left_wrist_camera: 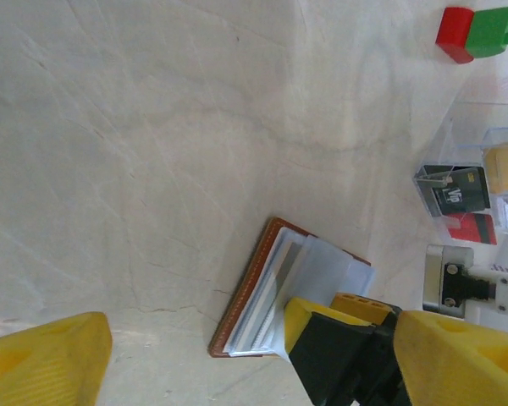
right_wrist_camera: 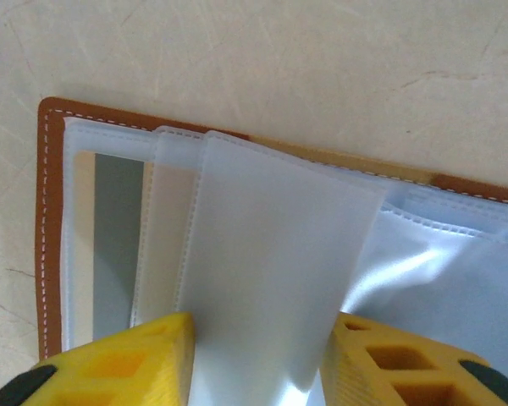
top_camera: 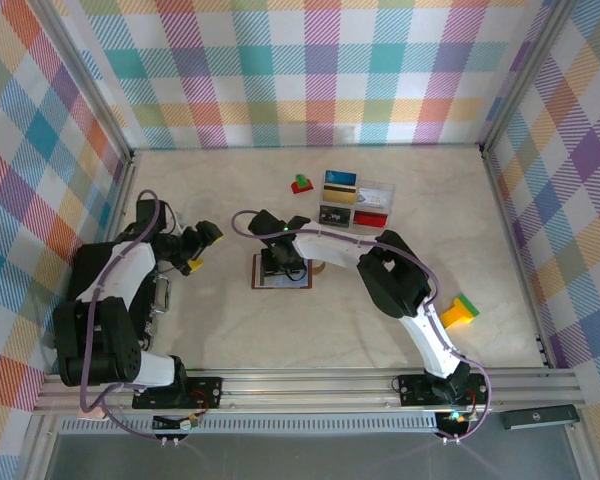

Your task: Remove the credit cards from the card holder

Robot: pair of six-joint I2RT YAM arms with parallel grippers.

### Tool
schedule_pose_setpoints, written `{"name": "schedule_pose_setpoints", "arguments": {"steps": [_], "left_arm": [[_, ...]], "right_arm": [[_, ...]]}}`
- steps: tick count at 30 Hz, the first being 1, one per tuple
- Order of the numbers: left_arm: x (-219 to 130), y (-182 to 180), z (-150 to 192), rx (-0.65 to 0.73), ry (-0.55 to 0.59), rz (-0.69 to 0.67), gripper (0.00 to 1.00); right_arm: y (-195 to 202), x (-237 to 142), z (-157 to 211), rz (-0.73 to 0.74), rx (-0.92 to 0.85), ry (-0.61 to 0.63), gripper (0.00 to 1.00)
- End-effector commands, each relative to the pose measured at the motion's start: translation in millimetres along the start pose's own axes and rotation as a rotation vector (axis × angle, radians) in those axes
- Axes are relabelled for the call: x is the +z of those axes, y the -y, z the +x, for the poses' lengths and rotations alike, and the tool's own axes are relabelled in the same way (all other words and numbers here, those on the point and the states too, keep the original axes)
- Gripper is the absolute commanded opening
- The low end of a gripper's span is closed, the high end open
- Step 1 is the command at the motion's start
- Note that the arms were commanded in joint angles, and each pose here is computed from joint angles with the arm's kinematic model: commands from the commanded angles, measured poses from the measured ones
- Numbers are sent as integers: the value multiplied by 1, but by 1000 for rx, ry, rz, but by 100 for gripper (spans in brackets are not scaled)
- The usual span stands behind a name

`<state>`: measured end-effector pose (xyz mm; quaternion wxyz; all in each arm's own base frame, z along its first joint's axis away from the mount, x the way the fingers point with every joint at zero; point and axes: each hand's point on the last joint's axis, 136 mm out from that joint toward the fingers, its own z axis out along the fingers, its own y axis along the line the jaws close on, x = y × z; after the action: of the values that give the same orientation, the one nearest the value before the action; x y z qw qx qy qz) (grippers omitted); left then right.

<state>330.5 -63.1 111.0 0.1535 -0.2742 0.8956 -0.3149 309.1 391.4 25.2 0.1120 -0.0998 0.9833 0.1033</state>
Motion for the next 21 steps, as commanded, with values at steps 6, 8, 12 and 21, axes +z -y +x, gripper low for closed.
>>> {"name": "schedule_pose_setpoints", "arguments": {"steps": [6,8,12,21], "left_arm": [[45,17,22,7,-135,39,60],[55,18,29,11,-161,34,51],[72,21,45,24,-212,34,39],[104,30,74,61,-298,31,15]], "right_arm": [[13,20,22,-1,9,-66,35],[11,17,19,-13,11,-52,35],[10,12,15,-22,10,-32,34],[16,11,14,-5,19,-24,31]]}}
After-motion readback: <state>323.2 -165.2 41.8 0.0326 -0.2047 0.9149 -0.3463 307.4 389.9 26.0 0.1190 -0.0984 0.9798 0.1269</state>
